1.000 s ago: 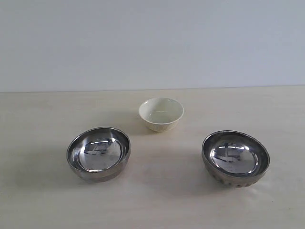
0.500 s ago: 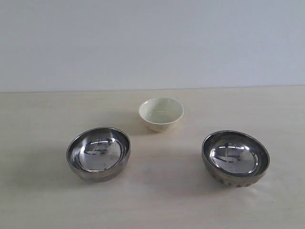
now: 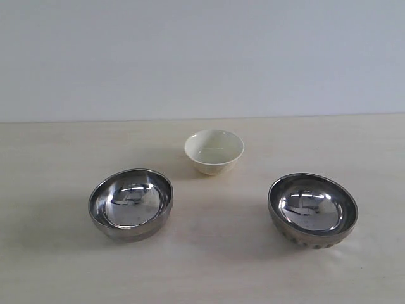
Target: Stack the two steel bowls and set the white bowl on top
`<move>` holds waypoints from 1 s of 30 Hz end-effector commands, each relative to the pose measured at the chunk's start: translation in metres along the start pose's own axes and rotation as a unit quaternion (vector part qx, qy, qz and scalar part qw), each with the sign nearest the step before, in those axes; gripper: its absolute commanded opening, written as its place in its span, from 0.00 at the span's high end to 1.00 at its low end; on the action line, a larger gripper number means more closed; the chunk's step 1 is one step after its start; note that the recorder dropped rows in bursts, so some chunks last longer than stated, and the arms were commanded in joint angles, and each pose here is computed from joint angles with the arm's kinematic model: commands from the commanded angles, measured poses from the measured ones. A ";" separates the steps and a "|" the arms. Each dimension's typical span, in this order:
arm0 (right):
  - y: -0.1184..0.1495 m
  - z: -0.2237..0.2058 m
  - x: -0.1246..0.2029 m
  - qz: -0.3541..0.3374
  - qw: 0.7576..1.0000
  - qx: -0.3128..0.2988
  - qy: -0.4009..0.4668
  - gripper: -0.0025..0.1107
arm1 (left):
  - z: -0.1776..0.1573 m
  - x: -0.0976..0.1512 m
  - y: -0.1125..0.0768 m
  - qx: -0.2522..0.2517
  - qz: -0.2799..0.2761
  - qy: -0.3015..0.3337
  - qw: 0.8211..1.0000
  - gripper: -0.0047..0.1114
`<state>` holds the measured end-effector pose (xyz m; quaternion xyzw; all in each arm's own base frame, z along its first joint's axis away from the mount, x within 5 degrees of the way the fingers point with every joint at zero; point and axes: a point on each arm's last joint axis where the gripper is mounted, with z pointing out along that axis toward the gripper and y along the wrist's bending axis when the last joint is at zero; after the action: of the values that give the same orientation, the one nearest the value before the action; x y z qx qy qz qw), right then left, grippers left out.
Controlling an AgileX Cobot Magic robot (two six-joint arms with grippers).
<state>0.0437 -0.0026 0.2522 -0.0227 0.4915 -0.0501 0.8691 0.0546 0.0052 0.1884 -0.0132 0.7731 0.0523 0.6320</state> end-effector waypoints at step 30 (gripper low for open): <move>-0.013 0.048 -0.172 0.170 0.983 -0.044 -0.058 0.98 | 0.000 0.001 0.000 0.000 -0.007 0.000 1.000 0.92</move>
<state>-0.0179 0.0053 0.4179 0.0014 0.3835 0.1380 0.9132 0.0546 0.0052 0.1884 -0.0132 0.7731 0.0523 0.6320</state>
